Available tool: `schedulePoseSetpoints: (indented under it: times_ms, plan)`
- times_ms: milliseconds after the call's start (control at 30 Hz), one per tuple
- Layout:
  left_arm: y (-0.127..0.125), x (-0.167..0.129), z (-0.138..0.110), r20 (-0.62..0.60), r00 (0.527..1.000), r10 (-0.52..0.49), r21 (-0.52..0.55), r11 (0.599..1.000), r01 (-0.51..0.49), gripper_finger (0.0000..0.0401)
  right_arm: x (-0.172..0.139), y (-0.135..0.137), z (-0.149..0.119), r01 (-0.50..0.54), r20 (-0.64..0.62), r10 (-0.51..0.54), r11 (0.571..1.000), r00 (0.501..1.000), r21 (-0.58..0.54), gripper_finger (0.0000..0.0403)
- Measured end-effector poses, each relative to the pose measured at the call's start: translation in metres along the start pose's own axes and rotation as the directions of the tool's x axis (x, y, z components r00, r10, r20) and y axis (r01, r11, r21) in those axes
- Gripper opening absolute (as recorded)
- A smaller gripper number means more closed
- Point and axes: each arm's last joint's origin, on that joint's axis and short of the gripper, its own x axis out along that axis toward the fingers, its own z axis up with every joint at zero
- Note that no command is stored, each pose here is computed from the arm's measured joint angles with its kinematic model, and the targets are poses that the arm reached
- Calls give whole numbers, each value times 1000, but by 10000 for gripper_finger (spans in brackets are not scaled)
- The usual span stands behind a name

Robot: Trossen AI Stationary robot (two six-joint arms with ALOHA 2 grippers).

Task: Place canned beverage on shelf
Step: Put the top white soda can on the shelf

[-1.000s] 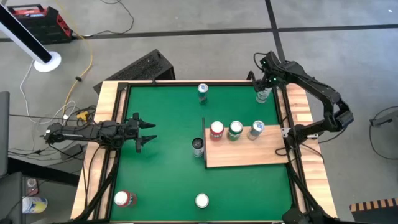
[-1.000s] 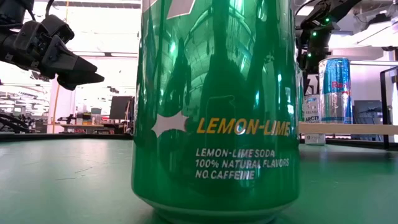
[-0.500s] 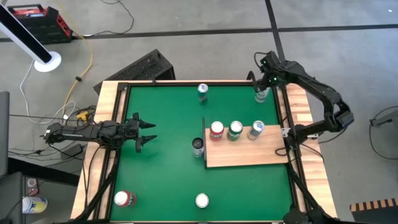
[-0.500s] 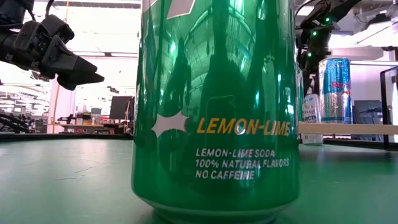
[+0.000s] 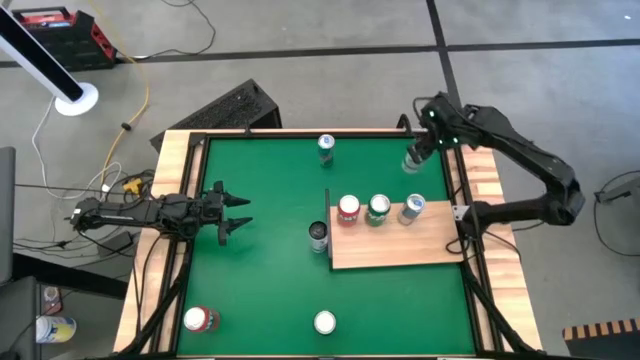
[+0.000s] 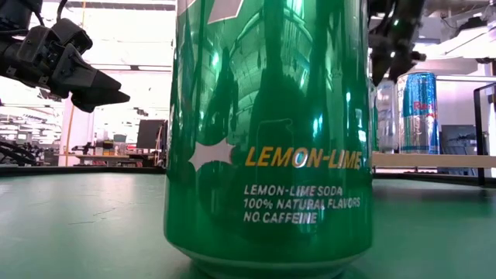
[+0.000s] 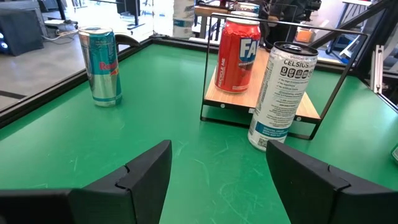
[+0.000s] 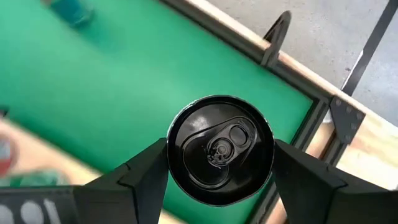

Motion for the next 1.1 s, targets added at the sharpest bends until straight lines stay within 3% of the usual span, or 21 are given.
schedulePoseSetpoints:
  times_ms: [333,467,633,900,1100]
  plan:
    - [0,0,0,0,1000,0,0,1000,0,245,-42,18,-53,-21,-140,7,995,990,-94,271]
    - [0,0,0,0,1000,0,0,1000,0,245,-53,16,-67,-9,-133,-3,996,991,-88,271]
    - [0,0,0,0,1000,0,0,1000,0,245,-68,15,-81,-78,-90,72,995,993,-69,271]
    - [0,0,0,0,1000,0,0,1000,0,245,-58,7,-115,-117,-115,112,992,987,-38,271]
    - [0,0,0,0,1000,0,0,1000,0,245,-52,5,-124,-130,-135,121,989,983,-63,271]
